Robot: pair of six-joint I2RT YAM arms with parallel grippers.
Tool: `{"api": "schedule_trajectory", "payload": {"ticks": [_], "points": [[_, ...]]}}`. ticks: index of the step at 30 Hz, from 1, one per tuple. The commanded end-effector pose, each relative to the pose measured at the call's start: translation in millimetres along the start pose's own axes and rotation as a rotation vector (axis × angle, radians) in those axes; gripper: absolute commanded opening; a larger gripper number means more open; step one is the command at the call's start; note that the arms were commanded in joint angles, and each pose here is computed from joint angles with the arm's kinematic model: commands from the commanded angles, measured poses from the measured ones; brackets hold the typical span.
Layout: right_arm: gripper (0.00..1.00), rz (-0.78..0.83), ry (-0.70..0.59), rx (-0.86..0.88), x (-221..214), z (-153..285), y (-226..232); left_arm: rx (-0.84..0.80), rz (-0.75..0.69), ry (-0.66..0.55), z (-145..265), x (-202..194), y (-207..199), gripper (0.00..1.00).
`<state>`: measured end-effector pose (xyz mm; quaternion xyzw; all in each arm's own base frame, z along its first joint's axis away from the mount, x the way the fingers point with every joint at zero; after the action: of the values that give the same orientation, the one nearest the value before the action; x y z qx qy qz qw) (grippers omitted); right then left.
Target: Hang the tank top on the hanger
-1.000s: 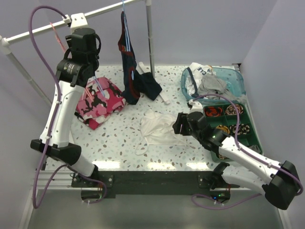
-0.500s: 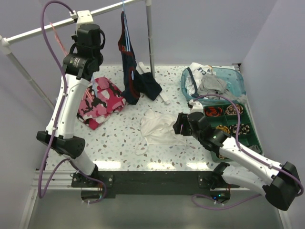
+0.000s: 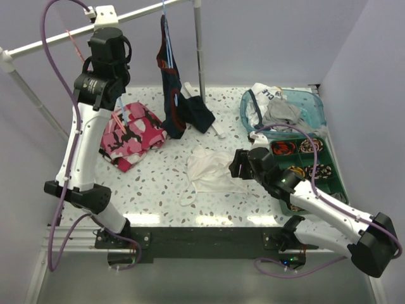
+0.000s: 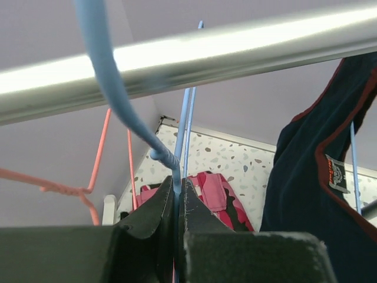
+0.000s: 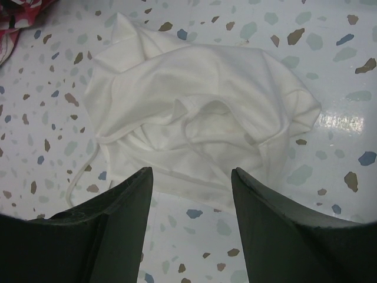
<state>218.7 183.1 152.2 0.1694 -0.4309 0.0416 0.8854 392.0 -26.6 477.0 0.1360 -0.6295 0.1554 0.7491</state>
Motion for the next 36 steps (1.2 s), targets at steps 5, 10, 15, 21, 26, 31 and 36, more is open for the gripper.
{"api": "schedule_trajectory", "payload": {"ticks": [5, 10, 15, 21, 26, 31, 36], "points": [[0.6, -0.002, -0.046, 0.019, 19.6, 1.6, 9.8, -0.136, 0.08, -0.109, 37.9, 29.2, 11.1, 0.0], [0.6, -0.002, -0.05, 0.016, 20.1, 1.5, 9.6, -0.187, 0.079, -0.091, 47.4, 18.1, 11.3, 0.0], [0.6, 0.002, -0.049, 0.012, 20.3, 1.6, 9.0, -0.25, 0.096, -0.091, 58.6, 12.0, 10.7, 0.0], [0.6, 0.008, -0.046, 0.008, 19.6, 1.0, 8.3, -0.307, 0.117, -0.078, 73.6, -1.4, 14.4, 0.0], [0.6, 0.016, -0.043, 0.0, 19.2, 0.1, 6.7, -0.343, 0.113, -0.049, 85.8, -20.0, 19.8, 0.0], [0.6, 0.024, -0.037, -0.004, 18.3, -1.0, 6.6, -0.39, 0.108, -0.009, 101.0, -36.2, 25.1, 0.0], [0.6, 0.031, -0.031, -0.005, 18.2, -3.2, 7.1, -0.463, 0.117, 0.03, 118.7, -57.4, 27.6, 0.0]]}}
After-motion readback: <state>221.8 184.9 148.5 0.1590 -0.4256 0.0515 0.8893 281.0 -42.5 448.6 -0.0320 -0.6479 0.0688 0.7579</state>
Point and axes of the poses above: each gripper's point midway between its finger pads, its own z axis back along the fingers, its own y axis along the line the jaws close on, x = y × z, the point moved 3 cm from there along z, back along the fingers, and after that the axes turned 5 degrees about z, right-handed, at the moved point
